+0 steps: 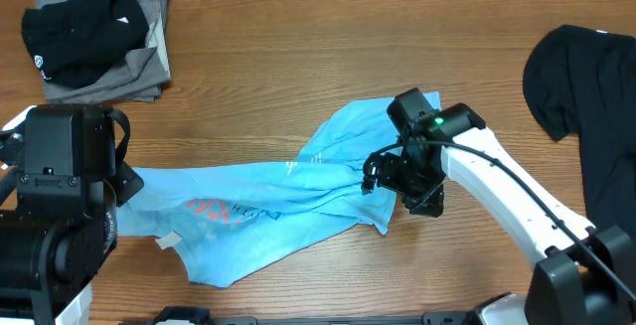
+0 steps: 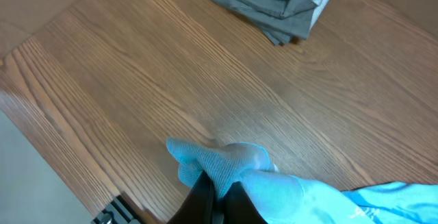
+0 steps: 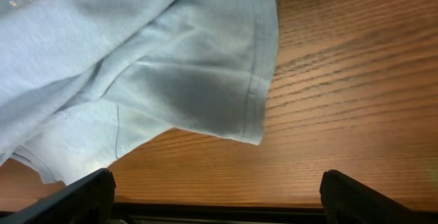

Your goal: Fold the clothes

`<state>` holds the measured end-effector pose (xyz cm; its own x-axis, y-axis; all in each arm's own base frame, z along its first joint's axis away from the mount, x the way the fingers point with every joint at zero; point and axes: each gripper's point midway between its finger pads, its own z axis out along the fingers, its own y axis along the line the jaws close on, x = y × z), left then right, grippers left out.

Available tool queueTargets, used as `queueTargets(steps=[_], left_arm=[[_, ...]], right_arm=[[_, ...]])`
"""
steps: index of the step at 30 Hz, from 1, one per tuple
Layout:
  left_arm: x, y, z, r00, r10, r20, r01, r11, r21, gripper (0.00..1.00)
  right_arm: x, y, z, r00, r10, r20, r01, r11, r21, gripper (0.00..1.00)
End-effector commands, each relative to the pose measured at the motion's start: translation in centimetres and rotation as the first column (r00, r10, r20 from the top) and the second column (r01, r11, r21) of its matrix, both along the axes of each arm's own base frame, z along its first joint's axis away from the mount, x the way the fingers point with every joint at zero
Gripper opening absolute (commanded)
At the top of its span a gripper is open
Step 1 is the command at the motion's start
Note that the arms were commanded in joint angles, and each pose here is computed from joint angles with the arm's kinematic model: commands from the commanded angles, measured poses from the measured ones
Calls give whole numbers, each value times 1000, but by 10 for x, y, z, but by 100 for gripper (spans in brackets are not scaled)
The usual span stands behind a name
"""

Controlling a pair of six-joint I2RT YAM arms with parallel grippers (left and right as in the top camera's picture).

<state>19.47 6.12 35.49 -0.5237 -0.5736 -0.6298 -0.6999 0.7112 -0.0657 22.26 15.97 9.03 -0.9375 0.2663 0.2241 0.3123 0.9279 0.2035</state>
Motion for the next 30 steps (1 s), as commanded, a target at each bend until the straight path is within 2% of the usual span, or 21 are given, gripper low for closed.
queueTargets(steps=[1, 6, 13, 16, 21, 30], left_arm=[[1, -1, 3, 1000, -14, 8, 14, 1000, -6, 7], [1, -1, 3, 1000, -14, 7, 14, 1000, -6, 7], [1, -1, 3, 1000, -14, 8, 14, 1000, -6, 7], [1, -1, 3, 1000, -14, 8, 14, 1000, -6, 7], [1, -1, 1, 1000, -14, 0, 14, 1000, -6, 7], [2, -1, 0, 1000, -14, -7, 14, 1000, -6, 7]], right_arm=[[-14, -2, -23, 997, -61, -51, 61, 998, 2, 100], [-26, 9, -46, 995, -60, -81, 67, 993, 96, 100], [-34, 8, -59, 994, -59, -91, 69, 992, 106, 98], [-33, 9, -59, 995, -59, -85, 68, 992, 110, 91], [-32, 10, -61, 995, -60, -79, 69, 991, 114, 72], [-46, 8, -81, 986, -121, -116, 135, 983, 122, 68]])
